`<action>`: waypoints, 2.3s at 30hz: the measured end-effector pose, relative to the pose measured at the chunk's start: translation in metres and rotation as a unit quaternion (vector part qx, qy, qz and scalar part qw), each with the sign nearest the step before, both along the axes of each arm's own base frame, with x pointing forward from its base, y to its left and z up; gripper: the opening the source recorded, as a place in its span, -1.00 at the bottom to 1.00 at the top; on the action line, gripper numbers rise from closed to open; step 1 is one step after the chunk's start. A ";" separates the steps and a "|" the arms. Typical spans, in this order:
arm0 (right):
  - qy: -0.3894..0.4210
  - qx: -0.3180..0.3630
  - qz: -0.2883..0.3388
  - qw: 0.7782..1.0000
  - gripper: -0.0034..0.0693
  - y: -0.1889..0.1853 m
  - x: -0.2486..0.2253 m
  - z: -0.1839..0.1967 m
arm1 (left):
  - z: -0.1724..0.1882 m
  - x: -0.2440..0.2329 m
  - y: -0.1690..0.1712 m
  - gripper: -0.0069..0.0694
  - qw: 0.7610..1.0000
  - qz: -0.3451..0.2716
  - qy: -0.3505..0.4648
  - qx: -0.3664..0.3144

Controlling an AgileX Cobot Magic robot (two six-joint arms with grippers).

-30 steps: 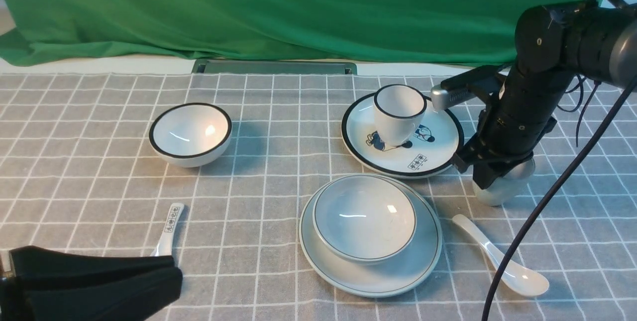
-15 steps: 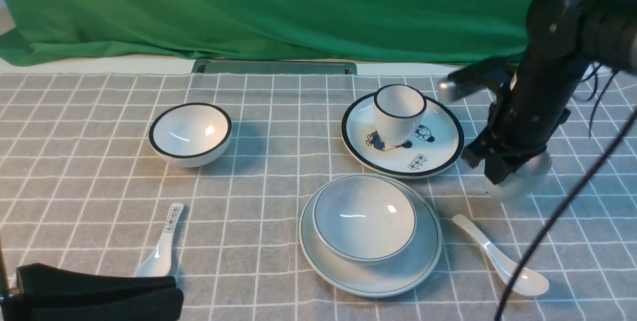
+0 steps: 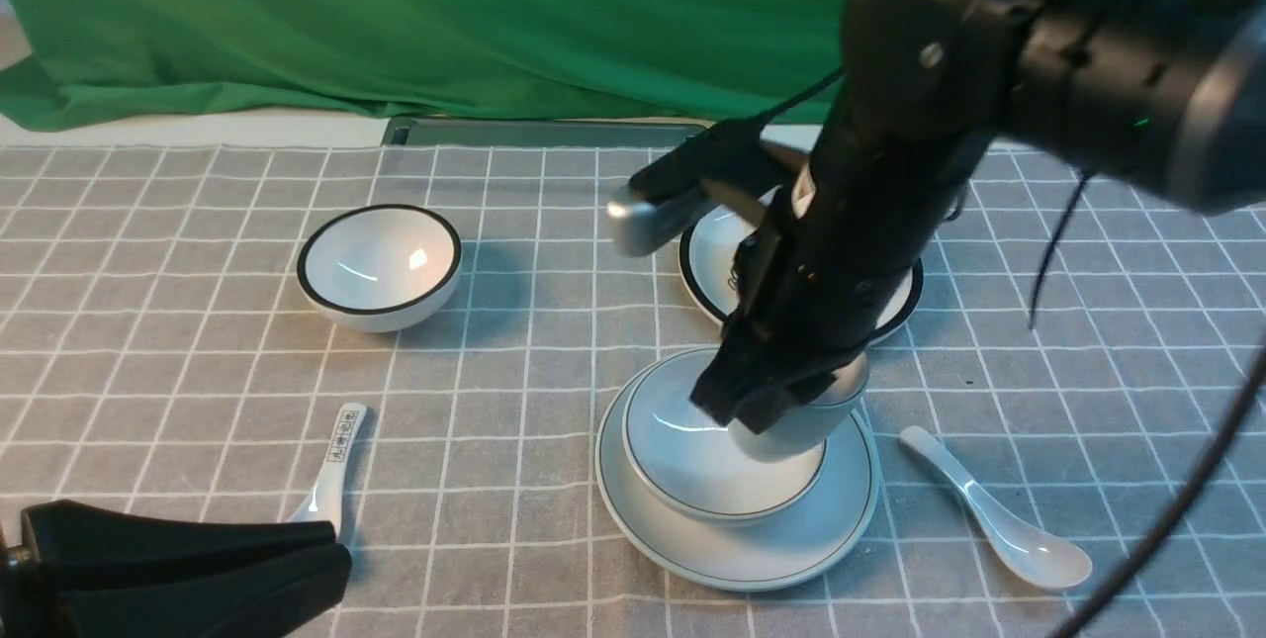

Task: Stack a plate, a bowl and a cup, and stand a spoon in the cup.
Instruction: Use the right arm to put the blue teacup into the blue rice bowl in the middle, then use the right arm to grab a blue soup spoon

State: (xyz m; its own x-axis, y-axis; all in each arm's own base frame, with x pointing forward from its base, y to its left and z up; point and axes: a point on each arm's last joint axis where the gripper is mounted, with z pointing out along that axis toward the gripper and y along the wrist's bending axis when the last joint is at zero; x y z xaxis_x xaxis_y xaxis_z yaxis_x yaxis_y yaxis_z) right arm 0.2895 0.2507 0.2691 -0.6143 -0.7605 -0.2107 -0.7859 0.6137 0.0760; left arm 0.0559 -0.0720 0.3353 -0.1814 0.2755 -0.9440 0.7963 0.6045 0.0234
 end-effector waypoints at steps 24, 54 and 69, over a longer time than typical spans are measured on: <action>-0.011 0.014 -0.034 0.999 0.20 0.014 0.018 -0.031 | 0.000 0.001 0.001 -0.80 1.000 0.003 -0.012 0.010; -0.002 -0.062 -0.133 0.989 0.25 -0.113 0.036 -0.091 | -0.002 0.001 0.000 -0.80 1.000 0.002 -0.004 0.008; 0.027 -0.080 -0.134 0.987 -0.45 -0.119 0.043 -0.114 | -0.003 0.000 0.000 -0.80 1.000 -0.001 0.005 0.005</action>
